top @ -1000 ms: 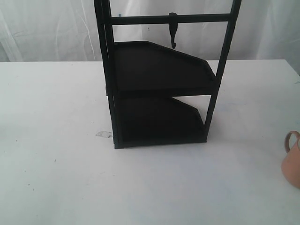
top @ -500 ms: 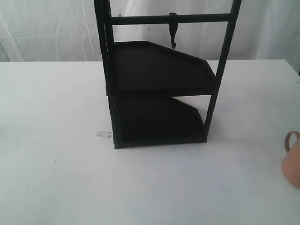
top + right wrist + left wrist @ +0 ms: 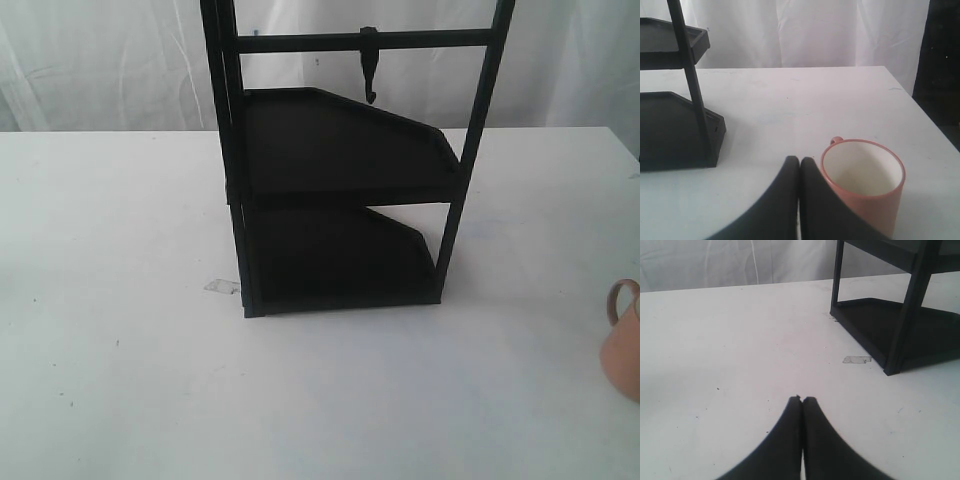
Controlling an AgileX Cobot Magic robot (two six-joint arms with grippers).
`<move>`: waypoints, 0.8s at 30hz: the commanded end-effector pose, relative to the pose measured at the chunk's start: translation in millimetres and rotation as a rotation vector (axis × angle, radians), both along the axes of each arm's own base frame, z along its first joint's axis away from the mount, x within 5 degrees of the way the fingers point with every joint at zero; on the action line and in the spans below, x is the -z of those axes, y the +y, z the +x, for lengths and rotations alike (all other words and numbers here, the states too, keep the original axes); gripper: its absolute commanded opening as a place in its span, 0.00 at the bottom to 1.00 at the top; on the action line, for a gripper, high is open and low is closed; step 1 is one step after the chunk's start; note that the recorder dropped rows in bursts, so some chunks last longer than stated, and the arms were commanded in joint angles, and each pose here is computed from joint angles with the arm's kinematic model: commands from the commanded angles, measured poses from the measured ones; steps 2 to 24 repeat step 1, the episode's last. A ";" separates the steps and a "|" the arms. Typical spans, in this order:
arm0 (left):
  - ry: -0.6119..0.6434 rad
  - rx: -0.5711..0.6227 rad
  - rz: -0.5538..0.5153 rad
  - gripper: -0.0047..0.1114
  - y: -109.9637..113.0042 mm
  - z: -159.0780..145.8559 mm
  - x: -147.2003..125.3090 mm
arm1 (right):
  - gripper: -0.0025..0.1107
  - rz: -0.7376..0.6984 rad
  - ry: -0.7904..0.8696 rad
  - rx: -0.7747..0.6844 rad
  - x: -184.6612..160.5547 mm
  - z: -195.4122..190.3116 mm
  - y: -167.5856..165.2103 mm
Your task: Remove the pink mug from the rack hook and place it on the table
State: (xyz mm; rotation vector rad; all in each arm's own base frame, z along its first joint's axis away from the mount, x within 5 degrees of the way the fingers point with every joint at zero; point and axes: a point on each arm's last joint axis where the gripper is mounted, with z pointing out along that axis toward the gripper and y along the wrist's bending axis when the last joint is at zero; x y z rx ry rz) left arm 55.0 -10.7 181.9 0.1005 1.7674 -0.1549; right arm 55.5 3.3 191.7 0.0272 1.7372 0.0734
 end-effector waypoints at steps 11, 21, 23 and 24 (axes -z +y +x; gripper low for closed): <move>0.005 0.008 -0.007 0.04 -0.5 -0.4 1.5 | 0.02 0.008 -0.011 0.005 0.5 -0.1 -0.2; 0.005 0.008 -0.007 0.04 -0.5 -0.4 1.5 | 0.02 0.008 -0.011 0.005 0.5 -0.1 -0.2; 0.005 0.008 -0.007 0.04 -0.5 -0.4 1.5 | 0.02 0.008 -0.011 0.005 0.5 -0.1 -0.2; 0.005 0.008 -0.007 0.04 -0.5 -0.4 1.5 | 0.02 0.008 -0.011 0.005 0.5 -0.1 -0.2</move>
